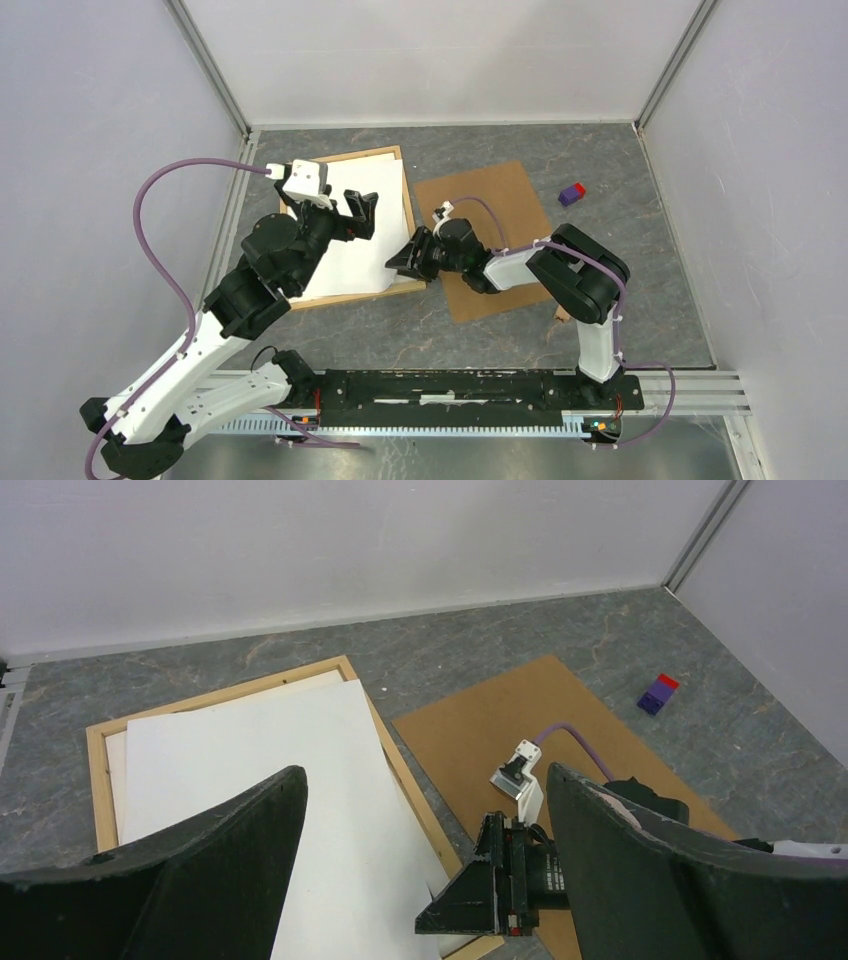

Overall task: Put the photo into the frame
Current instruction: Turn over the photo from the photo frame, then adjust the photo frame item on the photo frame.

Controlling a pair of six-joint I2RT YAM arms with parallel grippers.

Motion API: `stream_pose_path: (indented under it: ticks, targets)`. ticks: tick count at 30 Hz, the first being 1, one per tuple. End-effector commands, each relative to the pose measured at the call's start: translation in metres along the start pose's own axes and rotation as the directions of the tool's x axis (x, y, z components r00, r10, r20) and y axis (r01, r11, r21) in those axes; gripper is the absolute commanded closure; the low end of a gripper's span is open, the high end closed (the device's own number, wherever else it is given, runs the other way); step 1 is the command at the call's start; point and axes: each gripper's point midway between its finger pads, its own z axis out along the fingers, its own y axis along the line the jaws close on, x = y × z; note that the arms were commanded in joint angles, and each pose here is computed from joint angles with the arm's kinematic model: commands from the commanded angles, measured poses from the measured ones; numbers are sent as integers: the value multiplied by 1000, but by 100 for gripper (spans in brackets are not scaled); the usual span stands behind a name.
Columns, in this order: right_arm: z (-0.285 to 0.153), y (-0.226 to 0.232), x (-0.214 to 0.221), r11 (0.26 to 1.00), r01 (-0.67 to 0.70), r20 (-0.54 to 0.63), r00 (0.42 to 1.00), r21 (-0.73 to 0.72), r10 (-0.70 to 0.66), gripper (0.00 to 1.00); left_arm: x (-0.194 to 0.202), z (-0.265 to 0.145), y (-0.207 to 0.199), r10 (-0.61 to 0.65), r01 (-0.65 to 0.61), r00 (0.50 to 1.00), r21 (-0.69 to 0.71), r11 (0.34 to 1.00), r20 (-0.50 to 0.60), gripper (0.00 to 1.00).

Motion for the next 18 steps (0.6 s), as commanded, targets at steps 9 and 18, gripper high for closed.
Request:
stream_pose_path:
  ticks: [9, 18]
  targets:
    - [-9, -14, 19, 999, -14, -6, 1000, 36, 15, 43, -10, 4, -4, -71, 69, 997, 32, 997, 42, 5]
    - [5, 1, 11, 1000, -26, 16, 1000, -4, 27, 60, -7, 7, -4, -80, 79, 996, 34, 996, 31, 6]
